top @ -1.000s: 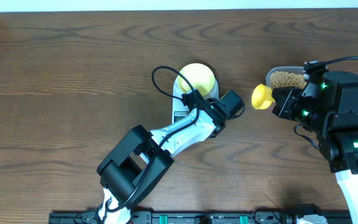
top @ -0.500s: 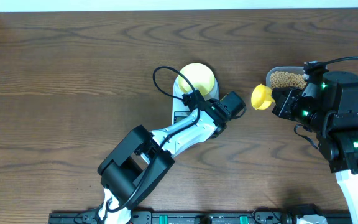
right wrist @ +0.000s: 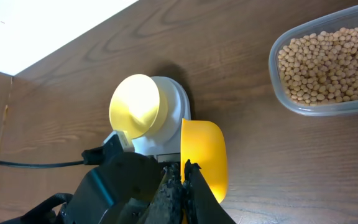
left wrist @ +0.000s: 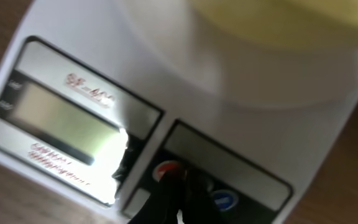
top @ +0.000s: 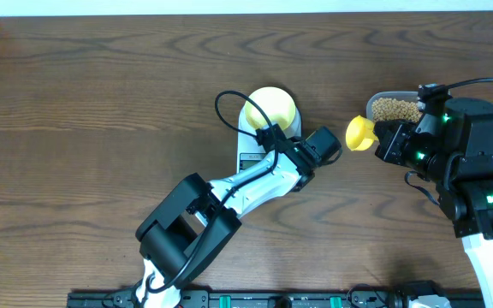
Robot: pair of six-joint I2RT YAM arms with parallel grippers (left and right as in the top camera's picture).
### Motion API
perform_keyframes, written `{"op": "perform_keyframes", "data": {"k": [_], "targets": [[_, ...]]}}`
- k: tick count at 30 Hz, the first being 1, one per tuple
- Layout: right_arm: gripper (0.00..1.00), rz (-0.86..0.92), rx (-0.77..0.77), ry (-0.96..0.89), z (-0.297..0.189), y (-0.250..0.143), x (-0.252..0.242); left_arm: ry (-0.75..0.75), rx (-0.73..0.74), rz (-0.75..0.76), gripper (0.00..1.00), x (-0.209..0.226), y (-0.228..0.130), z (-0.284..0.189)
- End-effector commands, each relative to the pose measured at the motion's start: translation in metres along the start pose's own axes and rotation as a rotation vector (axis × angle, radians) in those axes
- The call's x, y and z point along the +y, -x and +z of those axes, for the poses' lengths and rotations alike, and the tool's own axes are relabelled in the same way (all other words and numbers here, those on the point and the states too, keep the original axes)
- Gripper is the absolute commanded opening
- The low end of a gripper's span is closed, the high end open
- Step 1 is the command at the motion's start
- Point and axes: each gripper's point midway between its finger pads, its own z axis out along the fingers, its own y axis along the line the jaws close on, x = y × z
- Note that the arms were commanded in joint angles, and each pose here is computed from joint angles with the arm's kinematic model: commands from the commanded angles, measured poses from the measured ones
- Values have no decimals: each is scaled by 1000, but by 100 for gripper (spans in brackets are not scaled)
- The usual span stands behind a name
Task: Scoop item into bowl and weigh 50g on scale
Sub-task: 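Lift the left gripper away from the scale and retract left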
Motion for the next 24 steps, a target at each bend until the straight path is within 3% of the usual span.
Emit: {"op": "perform_keyframes", "data": {"k": [1, 14, 24], "targets": [[1, -18, -12, 7, -3, 5, 2, 28, -26, 31, 8, 13, 4, -7], [1, -17, -12, 8, -3, 5, 3, -89, -163, -38, 7, 27, 59, -106], [1, -17, -11, 10, -3, 5, 3, -49, -185, -6, 7, 67, 74, -143]]}}
